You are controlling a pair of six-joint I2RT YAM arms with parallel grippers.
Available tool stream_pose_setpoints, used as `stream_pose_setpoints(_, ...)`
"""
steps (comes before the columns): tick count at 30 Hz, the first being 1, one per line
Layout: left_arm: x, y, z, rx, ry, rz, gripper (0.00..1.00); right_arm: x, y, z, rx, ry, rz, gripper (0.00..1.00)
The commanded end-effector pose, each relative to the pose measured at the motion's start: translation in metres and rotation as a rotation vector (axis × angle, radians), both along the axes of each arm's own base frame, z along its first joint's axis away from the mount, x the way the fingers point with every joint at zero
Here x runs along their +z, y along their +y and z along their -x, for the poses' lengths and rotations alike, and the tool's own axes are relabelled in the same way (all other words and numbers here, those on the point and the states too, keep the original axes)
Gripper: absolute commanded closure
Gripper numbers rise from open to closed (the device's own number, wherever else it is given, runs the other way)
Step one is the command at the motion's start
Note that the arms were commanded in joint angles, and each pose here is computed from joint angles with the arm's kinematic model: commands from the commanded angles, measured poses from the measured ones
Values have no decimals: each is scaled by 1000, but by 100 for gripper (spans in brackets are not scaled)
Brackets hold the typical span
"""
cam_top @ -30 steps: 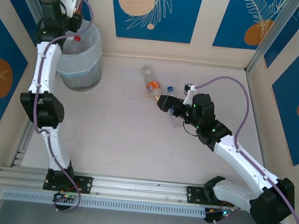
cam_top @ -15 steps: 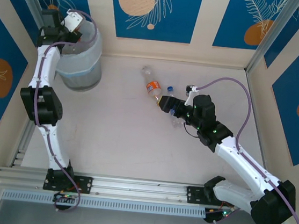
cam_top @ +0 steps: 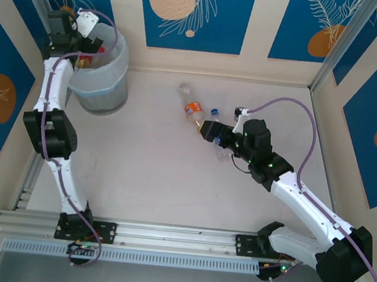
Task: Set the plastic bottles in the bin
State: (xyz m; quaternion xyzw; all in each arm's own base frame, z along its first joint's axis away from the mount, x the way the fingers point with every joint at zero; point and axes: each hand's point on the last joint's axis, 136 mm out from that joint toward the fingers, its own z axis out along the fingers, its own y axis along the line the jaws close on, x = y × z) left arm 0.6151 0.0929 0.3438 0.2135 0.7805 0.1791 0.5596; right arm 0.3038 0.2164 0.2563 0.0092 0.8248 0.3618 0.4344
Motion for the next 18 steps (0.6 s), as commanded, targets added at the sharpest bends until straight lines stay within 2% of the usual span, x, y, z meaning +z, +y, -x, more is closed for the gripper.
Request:
stream_pose_setpoints(1, 66, -7, 22, 11, -113, 173, 1, -11, -1, -3, -26, 22, 23, 0)
stream_pose_setpoints(6, 76, -23, 33, 44, -97, 400, 1, -31, -15, -14, -96, 53, 142, 0)
stream_pose_setpoints(10, 83, -31, 44, 122, -94, 497, 1, -49, -33, -22, -162, 98, 244, 0)
stream_pose_setpoints(14, 85, -56, 56, 111, -72, 557, 1, -70, -48, -26, -183, 169, 330, 0)
stream_pose_setpoints(18, 77, -81, 69, 123, -45, 710, 1, -91, -70, -31, -232, 234, 410, 0)
